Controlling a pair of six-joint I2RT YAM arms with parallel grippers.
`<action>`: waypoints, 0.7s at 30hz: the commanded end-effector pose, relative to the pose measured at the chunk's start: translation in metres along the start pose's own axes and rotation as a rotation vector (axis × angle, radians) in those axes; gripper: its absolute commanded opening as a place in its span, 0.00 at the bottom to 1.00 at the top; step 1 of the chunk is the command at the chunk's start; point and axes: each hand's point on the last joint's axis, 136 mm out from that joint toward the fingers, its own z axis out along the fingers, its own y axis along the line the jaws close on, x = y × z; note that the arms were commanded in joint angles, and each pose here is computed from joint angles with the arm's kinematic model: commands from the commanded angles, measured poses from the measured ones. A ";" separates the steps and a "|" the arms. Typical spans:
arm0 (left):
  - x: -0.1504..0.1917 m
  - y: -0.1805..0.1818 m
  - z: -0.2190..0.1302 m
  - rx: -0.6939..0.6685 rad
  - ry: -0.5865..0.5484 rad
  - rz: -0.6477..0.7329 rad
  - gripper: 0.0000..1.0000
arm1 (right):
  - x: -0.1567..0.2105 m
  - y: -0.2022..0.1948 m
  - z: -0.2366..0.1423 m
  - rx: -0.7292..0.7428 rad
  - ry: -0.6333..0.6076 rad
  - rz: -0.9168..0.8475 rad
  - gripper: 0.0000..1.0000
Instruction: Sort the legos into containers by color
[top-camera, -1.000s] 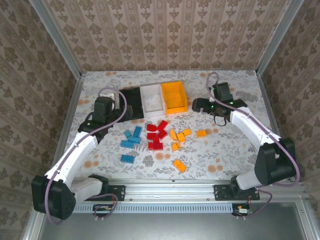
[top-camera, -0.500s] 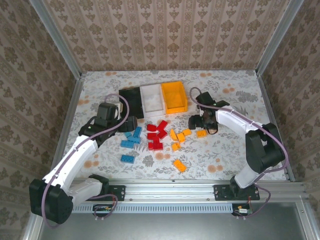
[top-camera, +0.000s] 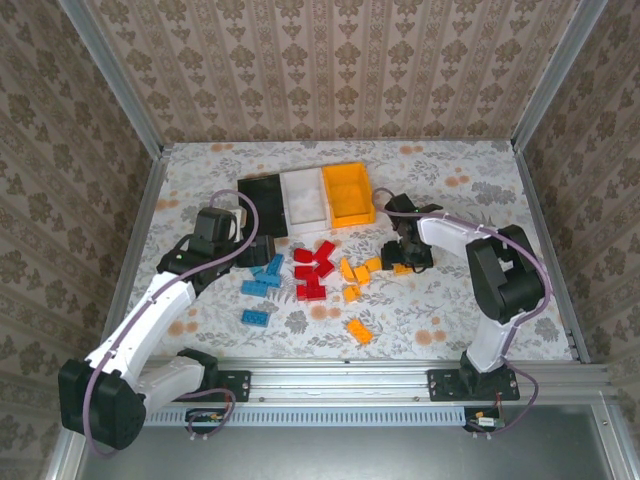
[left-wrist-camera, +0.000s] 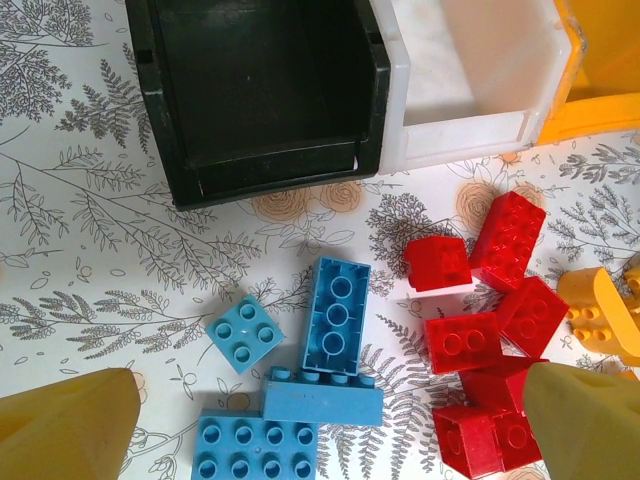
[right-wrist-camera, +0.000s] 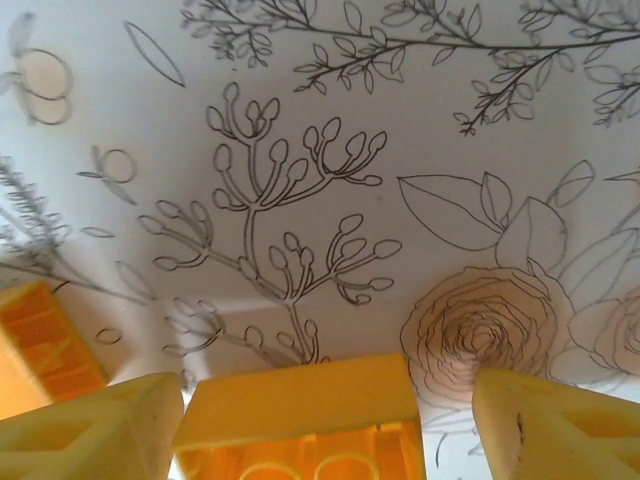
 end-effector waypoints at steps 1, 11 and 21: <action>0.005 0.000 -0.003 0.013 0.010 -0.027 1.00 | -0.004 -0.003 0.004 0.045 0.013 -0.018 0.74; 0.004 0.004 -0.005 0.007 0.000 -0.037 1.00 | -0.007 -0.005 0.004 0.056 0.006 -0.019 0.55; 0.006 0.003 -0.002 0.021 0.005 -0.055 1.00 | -0.017 -0.003 -0.029 0.026 -0.072 0.002 0.49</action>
